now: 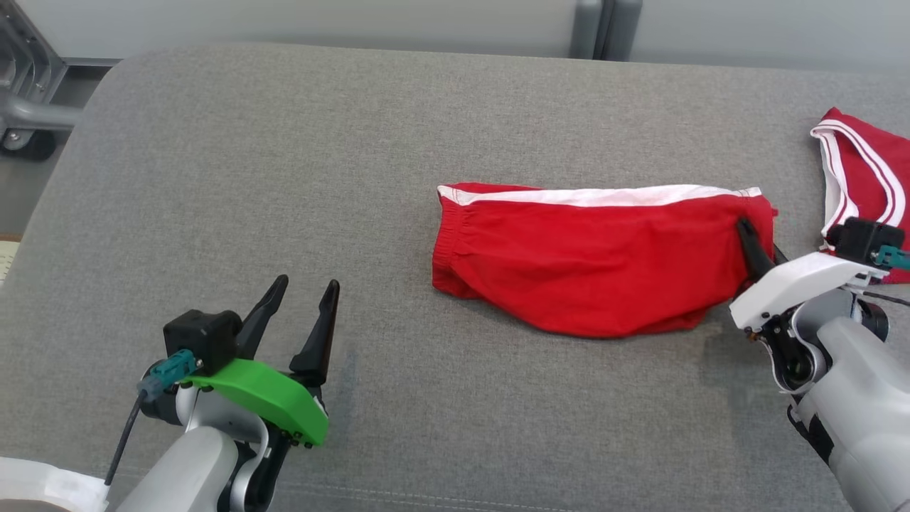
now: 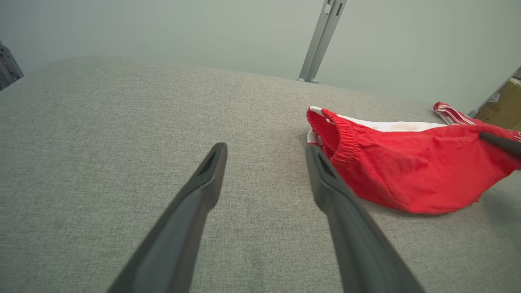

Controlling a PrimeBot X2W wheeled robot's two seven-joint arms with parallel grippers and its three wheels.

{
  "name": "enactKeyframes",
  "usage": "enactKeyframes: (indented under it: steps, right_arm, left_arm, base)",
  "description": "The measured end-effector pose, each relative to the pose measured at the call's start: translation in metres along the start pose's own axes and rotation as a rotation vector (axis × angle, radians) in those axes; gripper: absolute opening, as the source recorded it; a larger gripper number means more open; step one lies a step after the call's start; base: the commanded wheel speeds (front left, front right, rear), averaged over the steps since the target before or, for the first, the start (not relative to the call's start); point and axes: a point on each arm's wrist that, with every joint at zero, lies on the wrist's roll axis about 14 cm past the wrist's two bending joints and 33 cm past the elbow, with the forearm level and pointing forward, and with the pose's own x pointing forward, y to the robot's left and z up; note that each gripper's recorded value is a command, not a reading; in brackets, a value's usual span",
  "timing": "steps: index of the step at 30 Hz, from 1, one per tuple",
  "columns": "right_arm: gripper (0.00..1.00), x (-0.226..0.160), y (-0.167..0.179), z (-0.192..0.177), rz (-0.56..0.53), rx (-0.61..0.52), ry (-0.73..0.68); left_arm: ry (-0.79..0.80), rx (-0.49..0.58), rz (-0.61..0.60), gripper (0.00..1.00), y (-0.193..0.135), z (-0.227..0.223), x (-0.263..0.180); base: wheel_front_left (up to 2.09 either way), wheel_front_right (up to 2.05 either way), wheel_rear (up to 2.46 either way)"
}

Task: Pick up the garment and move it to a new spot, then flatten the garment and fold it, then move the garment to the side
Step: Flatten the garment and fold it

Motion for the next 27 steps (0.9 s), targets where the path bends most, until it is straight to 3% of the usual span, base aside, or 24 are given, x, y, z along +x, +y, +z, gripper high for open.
enactKeyframes:
  steps: [11, 19, 27]
  right_arm:
    - [0.00, 0.017, 0.085, 0.024, 0.234, -0.067, -0.074]
    - [0.00, 0.019, 0.151, 0.010, 0.398, -0.095, -0.053]
    - [0.00, 0.022, 0.179, -0.015, 0.461, -0.120, 0.024]
  left_arm:
    - [-0.021, -0.006, 0.042, 1.00, 0.008, 0.006, -0.012]
    - [-0.039, -0.018, 0.090, 1.00, 0.018, 0.009, -0.025]
    - [-0.057, -0.022, 0.144, 1.00, 0.032, 0.013, -0.039]
  base:
    - [0.00, 0.00, 0.00]
    - [0.00, 0.00, 0.00]
    - [0.00, 0.00, 0.00]
